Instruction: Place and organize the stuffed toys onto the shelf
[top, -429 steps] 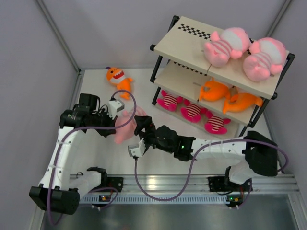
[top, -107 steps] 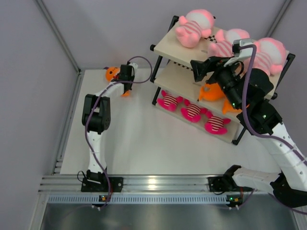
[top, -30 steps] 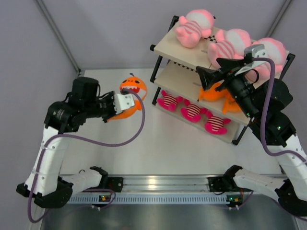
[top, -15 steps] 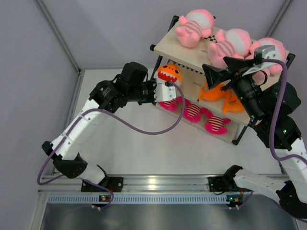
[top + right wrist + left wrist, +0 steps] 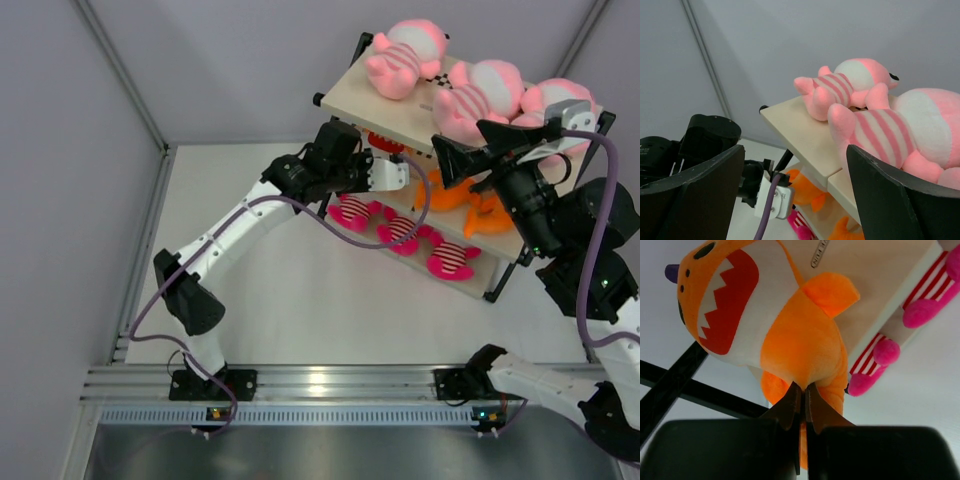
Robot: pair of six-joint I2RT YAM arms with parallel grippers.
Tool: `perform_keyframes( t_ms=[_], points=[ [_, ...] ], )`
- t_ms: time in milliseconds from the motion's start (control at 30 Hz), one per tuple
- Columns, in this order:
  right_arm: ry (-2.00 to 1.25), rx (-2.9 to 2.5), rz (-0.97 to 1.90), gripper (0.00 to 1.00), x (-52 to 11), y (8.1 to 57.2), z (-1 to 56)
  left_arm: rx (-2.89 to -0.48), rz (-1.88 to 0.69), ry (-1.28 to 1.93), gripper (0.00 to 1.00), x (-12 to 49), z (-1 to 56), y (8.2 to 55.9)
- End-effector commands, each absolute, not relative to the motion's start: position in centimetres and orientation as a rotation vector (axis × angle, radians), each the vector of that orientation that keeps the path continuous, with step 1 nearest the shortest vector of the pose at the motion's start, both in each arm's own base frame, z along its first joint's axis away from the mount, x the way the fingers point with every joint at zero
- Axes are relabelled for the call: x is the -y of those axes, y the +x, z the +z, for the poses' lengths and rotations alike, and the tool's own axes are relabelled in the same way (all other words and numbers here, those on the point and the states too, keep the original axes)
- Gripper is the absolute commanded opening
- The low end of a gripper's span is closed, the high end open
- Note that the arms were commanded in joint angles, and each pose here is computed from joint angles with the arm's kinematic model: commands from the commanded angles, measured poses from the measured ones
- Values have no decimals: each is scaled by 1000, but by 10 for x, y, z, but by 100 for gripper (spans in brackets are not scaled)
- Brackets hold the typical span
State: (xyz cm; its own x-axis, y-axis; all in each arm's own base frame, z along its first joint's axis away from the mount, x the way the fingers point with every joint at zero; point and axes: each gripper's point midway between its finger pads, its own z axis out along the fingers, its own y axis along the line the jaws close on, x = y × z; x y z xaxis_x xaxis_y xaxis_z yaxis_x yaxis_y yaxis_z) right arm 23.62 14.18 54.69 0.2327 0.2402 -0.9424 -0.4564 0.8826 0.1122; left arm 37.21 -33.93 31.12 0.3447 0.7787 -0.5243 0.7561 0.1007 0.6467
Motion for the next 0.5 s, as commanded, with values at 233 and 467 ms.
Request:
perform_keyframes(
  t_ms=[233, 467],
  points=[
    [-175, -1223, 446, 83, -119, 219, 554, -1251, 72, 1424, 20, 369, 369, 412],
    [-176, -1222, 445, 84, -116, 215, 553, -1264, 51, 1397, 76, 358, 378, 400]
  ],
)
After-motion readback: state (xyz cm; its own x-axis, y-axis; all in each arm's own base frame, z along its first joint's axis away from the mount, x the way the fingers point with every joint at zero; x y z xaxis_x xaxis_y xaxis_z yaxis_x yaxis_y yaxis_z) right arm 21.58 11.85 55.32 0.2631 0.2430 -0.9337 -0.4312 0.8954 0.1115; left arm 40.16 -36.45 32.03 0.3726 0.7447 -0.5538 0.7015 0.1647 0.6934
